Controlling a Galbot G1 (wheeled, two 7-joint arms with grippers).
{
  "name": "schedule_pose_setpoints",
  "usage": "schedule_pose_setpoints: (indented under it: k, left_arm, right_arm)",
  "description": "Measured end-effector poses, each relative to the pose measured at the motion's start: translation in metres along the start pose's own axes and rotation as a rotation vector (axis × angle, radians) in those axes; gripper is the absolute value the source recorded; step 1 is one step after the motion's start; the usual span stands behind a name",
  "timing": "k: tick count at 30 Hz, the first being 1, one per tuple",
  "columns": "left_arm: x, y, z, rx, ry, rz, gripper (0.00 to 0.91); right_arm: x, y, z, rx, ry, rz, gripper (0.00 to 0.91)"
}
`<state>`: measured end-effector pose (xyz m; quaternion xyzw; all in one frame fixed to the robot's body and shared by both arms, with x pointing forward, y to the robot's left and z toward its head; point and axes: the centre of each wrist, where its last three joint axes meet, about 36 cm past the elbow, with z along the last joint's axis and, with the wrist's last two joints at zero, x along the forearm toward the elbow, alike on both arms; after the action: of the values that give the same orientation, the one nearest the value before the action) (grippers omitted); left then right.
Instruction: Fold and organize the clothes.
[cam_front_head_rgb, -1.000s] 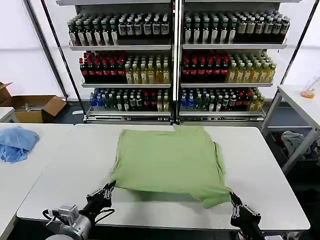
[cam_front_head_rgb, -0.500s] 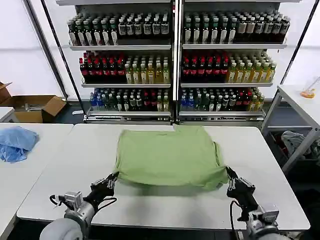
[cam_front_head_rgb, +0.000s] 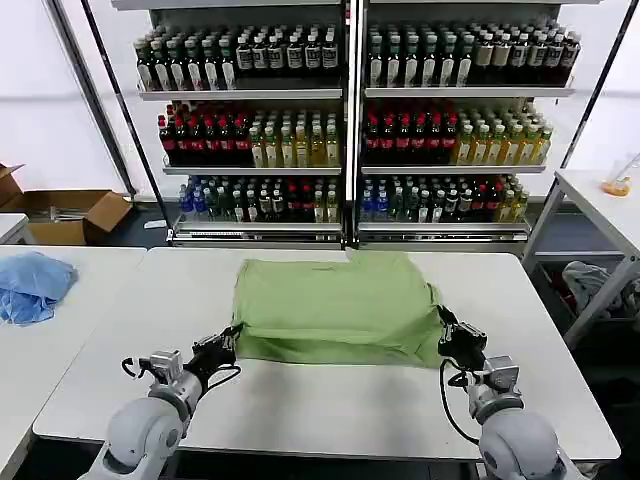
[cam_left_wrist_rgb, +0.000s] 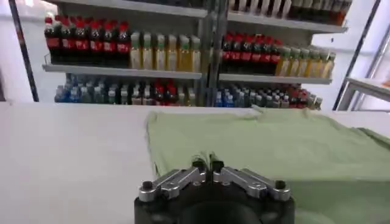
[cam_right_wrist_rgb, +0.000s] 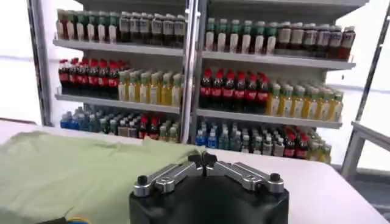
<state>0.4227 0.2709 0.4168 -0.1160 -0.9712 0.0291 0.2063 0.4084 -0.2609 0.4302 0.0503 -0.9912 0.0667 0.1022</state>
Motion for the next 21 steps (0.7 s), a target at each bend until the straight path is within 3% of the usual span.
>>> schedule_pose_setpoints:
  k: [6, 7, 8, 9, 10, 21]
  left_arm:
    - [-0.019, 0.006, 0.005, -0.012, 0.015, -0.023, 0.091]
    - [-0.021, 0.007, 0.005, -0.012, 0.017, -0.023, 0.222]
    - [-0.023, 0.007, 0.006, -0.013, 0.019, -0.024, 0.584]
    - [-0.024, 0.007, 0.006, -0.015, 0.021, -0.027, 0.856]
    - [-0.025, 0.008, 0.007, -0.015, 0.023, -0.028, 0.907]
    - [-0.02, 0.008, 0.012, -0.026, 0.011, -0.057, 0.907]
  right_arm:
    - [-0.019, 0.006, 0.006, 0.019, 0.016, -0.005, 0.0]
    - [-0.021, 0.008, 0.008, 0.025, 0.022, -0.009, 0.081]
    - [-0.023, 0.009, 0.009, 0.033, 0.031, -0.014, 0.887]
    - [-0.025, 0.01, 0.011, 0.041, 0.04, -0.021, 0.907]
    - [-0.026, 0.011, 0.013, 0.05, 0.046, -0.028, 0.907]
    - [-0.015, 0.015, 0.025, 0.07, 0.085, -0.039, 0.907]
